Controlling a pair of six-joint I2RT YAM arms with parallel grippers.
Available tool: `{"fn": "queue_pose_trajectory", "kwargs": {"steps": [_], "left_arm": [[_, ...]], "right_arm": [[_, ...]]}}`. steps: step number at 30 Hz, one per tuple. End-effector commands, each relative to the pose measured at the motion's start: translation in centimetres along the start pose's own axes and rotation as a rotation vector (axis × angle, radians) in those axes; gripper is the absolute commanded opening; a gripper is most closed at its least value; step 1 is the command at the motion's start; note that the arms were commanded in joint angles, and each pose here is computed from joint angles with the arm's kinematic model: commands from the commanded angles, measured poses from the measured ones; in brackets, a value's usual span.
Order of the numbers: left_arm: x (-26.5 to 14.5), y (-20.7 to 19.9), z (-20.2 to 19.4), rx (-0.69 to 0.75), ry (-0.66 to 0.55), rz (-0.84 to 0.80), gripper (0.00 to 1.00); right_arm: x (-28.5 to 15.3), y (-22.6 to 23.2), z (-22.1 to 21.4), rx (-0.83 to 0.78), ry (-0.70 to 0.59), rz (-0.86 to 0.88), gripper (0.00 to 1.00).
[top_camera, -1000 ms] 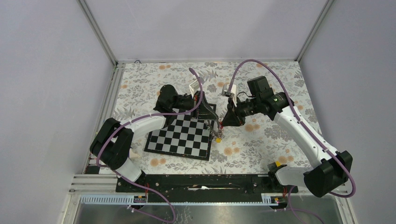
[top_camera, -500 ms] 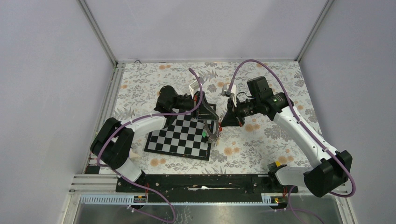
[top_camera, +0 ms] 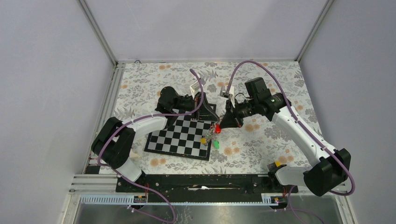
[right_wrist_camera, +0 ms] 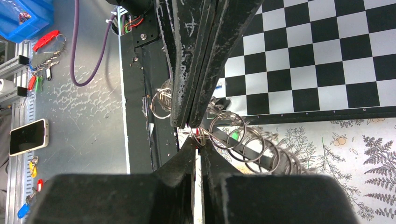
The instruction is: Put the keys on the keyring
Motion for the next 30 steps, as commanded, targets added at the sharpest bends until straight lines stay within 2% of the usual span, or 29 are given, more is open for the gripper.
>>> {"fn": "queue_pose_trajectory", "kwargs": {"steps": [1, 4, 7, 13, 16, 20, 30], "left_arm": [[0.6, -0.9, 0.7, 0.099, -0.023, -0.036, 0.00], [0.6, -0.9, 0.7, 0.100, -0.023, -0.035, 0.00], [0.6, -0.9, 0.6, 0.101, -0.021, -0.036, 0.00], [0.6, -0.9, 0.5, 0.098, -0.016, -0.038, 0.00], [0.6, -1.0, 0.6, 0.100, -0.015, -0.040, 0.00], [0.6, -1.0, 0.6, 0.101, -0.016, -0.040, 0.00], [0.6, -1.1, 0.7, 0.101, -0.018, -0.041, 0.00]], "right_arm": [[0.5, -0.1, 0.7, -0.033, -0.036, 0.028, 0.00], [0.5, -0.1, 0.7, -0.037, -0.034, 0.023, 0.01], [0.0, 0.0, 1.0, -0.057, -0.027, 0.001, 0.07], [-1.5, 0.3, 1.8, -0.087, -0.044, -0.049, 0.28], [-2.4, 0.7, 2.2, -0.110, -0.049, -0.061, 0.34], [-3.2, 1.1, 2.7, -0.135, -0.058, -0.071, 0.36], [-3.0, 0.9, 3.0, -0.129, -0.076, -0.040, 0.35]]}}
Point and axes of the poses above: each gripper's point midway between its finger pads, its own x axis out along the fingers, its own y axis along the line the jaws close on, z = x × y, the point moved 9 cm from there along -x, back along the fingers, and after that the axes turned 9 degrees about -x, right-handed, at the moved point
